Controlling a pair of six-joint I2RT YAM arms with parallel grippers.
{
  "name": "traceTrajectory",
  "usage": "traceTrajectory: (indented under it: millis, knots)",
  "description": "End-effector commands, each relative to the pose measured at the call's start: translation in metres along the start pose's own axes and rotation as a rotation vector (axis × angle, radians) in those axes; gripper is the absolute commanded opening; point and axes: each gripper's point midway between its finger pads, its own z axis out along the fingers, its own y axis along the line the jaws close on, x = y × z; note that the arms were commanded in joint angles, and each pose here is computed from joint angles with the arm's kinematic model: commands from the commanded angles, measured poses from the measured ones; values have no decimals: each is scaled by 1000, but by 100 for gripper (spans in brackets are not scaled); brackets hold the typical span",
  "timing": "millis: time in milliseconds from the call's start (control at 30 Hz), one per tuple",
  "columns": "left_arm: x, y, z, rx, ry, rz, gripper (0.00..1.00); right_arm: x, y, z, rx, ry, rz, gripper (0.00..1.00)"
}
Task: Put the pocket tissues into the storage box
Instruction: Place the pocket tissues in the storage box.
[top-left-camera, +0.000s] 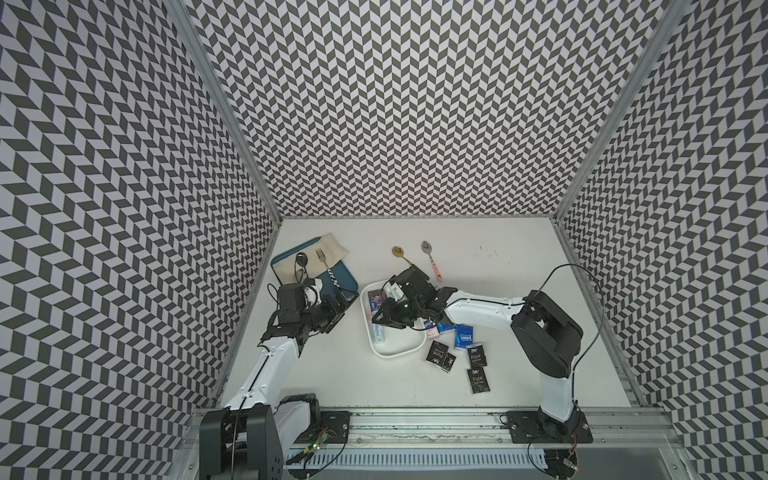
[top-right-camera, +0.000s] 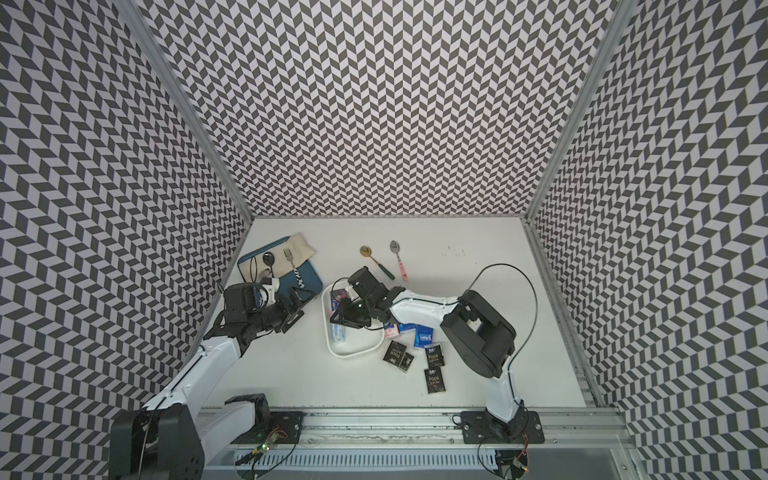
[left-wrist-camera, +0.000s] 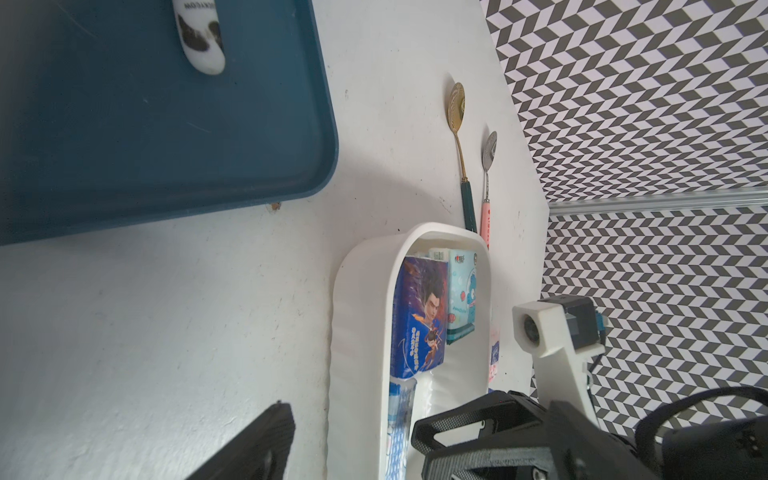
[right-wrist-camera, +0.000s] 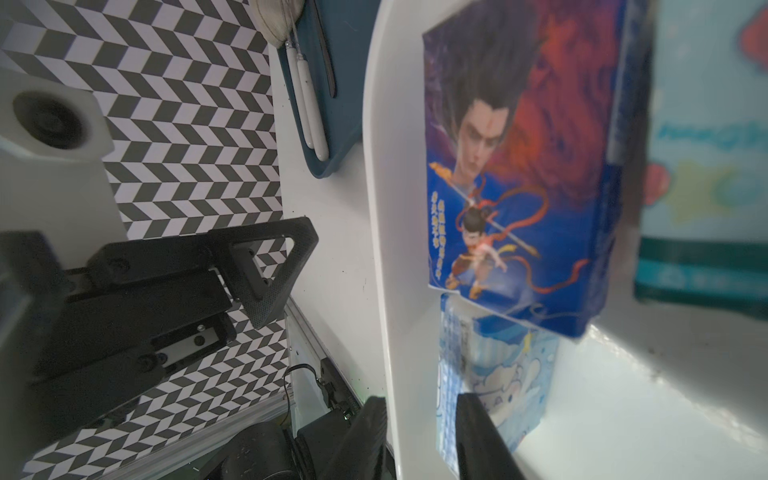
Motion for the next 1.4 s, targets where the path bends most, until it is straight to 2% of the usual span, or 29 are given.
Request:
traceTrajectory:
  millis: [0,200,300,400,633,967,1267,1367]
  knots:
    - [-8,-5,-3,0,-22,32,100,-5,-3,3,16,-18,-27,33]
    - [-8,-6,-4,-1,-24,38,100,-15,-18,-2,177,-52,-103,36]
    - [-6,-4,-4,-2,-20,33,100,-21,-21,-5,236,-68,-140,44]
    - [-6,-4,-4,-1,-21,31,100,-22,-18,-3,266,-65,-178,51]
    - [-7,-5,-5,0,-24,37,100,-17,-23,13,329,-35,-195,58]
    - [-7,-3,-7,1,-25,35,100,-15,-45,14,428,-29,-192,57]
    - [-7,-2,-8,3,-26,29,100,-19,-48,1,423,-57,-169,56]
    - [-8,-3,-9,5,-27,31,100,-17,-46,2,385,-44,-163,44]
